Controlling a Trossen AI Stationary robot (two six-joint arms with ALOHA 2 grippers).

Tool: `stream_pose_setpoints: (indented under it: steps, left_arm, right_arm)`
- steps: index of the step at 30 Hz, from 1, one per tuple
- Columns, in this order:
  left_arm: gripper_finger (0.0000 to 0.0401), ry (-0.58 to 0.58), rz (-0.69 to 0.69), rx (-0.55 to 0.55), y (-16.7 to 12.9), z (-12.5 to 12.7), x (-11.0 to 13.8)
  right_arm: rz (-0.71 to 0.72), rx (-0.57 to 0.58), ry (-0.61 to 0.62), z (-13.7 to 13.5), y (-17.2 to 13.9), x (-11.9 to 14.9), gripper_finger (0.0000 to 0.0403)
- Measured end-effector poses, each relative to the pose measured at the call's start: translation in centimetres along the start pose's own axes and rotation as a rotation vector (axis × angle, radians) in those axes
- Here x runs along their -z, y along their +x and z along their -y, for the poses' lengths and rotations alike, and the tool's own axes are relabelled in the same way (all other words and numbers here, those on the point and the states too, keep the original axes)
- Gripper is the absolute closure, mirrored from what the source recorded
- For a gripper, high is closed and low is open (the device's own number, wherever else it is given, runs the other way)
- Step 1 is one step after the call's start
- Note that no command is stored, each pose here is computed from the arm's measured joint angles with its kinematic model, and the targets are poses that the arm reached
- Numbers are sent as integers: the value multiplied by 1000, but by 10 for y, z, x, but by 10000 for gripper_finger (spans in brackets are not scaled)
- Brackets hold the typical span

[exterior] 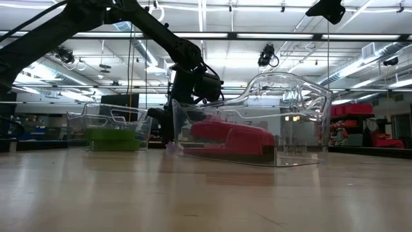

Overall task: Pick and place Stapler, Stapler remover, tape
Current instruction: Put the purple staple remover into the bottom transparent bin

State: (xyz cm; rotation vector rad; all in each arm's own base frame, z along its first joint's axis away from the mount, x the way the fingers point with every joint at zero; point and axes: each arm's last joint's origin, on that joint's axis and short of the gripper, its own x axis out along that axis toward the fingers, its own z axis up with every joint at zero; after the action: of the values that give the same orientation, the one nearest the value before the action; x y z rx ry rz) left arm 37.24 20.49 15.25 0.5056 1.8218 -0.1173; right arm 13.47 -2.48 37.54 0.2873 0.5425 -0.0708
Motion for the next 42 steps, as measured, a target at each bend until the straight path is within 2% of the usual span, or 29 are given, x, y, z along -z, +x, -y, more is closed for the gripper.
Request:
stream_pose_setpoints:
  steps: [17,32,42]
  left_arm:
    - [393,-2,4,4,0,0,0]
    - [396,-5,3,-6,-2,0,1]
    - [397,-58,63,-69,-28,-15,0]
  right_arm:
    - [0,0,-7,0,0,0,135]
    - [0,0,-12,0,0,0,135]
    - [-1,-1,-18,0,0,0,135]
